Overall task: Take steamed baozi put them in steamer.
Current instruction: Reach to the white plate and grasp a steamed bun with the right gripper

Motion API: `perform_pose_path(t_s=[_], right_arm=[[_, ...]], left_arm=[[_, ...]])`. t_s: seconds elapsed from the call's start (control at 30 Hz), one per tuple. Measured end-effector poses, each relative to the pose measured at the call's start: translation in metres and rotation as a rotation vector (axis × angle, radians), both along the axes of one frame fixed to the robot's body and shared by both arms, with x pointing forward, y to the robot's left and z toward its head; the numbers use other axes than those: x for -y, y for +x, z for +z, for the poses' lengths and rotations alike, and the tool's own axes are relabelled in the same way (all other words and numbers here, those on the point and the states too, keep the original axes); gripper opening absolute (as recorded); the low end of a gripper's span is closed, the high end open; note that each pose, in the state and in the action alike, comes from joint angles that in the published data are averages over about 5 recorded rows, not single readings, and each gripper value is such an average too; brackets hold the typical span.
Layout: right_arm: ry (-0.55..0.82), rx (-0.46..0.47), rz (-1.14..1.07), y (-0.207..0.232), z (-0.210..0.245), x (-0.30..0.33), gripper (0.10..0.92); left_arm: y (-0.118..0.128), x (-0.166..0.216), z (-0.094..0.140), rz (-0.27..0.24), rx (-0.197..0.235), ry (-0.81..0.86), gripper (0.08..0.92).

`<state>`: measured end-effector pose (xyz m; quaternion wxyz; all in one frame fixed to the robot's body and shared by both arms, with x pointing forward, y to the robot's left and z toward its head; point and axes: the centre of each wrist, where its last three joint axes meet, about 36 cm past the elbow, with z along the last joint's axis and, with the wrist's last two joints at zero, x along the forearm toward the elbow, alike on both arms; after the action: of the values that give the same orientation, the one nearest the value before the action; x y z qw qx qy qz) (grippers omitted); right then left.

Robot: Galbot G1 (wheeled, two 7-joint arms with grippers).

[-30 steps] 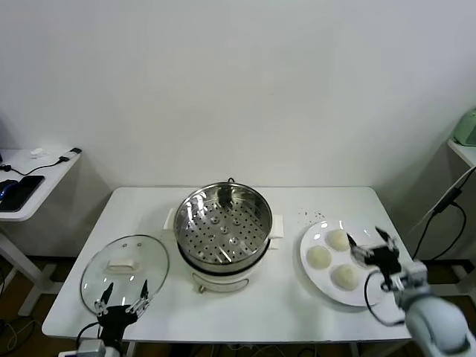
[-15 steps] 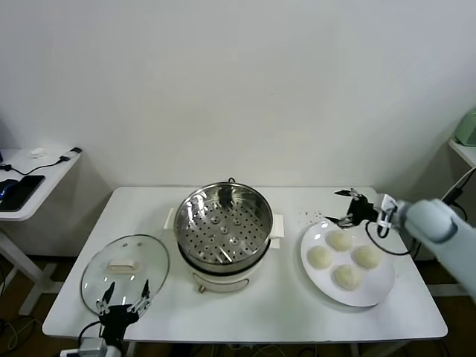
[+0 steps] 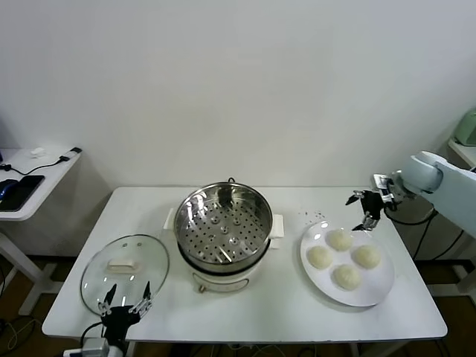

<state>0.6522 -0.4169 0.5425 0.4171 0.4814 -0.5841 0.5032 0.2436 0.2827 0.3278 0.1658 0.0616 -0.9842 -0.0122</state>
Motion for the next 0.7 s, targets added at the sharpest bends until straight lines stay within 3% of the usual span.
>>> perform_pose_path(t_s=[0.3, 0.7], right_arm=[[-0.066, -0.061, -0.026, 0.015, -0.038, -0.021, 0.823], [-0.098, -0.072, -0.056, 0.031, -0.074, -0.036, 0.823]], left_arm=[[0.001, -0.002, -0.001, 0.004, -0.003, 0.002, 0.823], [-0.003, 0.005, -0.007, 0.007, -0.015, -0.012, 0.823]])
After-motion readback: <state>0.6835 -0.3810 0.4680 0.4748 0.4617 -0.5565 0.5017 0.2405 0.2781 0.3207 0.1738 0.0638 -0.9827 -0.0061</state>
